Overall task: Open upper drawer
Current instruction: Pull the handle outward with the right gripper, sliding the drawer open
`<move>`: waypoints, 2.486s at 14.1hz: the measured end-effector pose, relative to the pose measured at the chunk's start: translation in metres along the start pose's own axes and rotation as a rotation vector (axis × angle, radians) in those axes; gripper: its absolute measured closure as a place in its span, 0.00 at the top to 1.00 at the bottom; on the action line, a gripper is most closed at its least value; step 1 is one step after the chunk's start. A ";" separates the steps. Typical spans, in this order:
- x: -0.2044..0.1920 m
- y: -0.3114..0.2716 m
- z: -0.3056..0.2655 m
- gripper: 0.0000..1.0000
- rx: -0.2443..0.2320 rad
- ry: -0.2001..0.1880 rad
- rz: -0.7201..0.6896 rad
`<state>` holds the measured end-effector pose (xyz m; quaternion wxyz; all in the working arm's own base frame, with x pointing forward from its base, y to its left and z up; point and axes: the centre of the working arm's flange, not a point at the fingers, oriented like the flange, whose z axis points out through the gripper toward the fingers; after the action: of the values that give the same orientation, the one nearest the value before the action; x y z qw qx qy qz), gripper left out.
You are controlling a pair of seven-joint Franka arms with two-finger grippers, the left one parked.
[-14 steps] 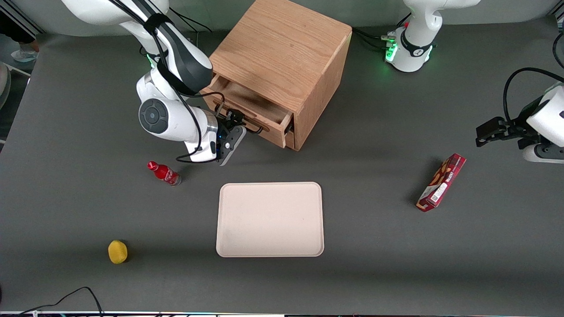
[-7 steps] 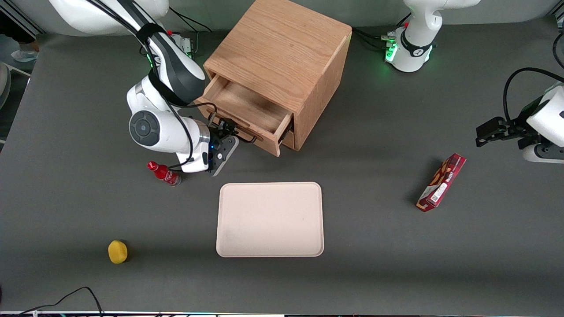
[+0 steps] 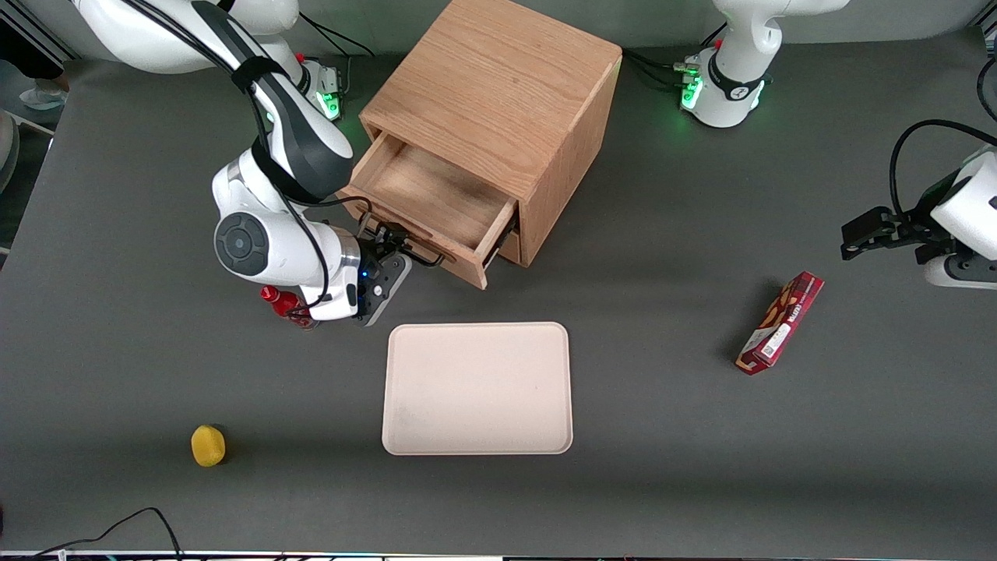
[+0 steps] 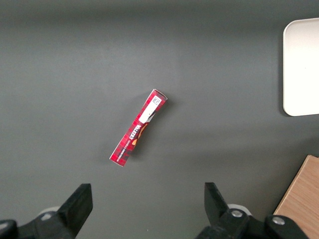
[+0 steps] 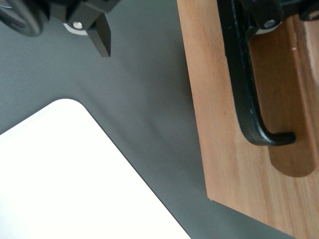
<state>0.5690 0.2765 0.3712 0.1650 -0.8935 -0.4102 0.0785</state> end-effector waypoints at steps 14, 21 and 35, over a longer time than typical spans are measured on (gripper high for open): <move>0.013 0.039 -0.017 1.00 -0.040 0.006 -0.027; 0.020 0.052 -0.027 1.00 -0.040 -0.009 -0.032; 0.008 0.095 -0.050 1.00 -0.087 0.000 -0.112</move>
<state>0.6546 0.2131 0.3835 0.1302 -0.8754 -0.4626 0.0514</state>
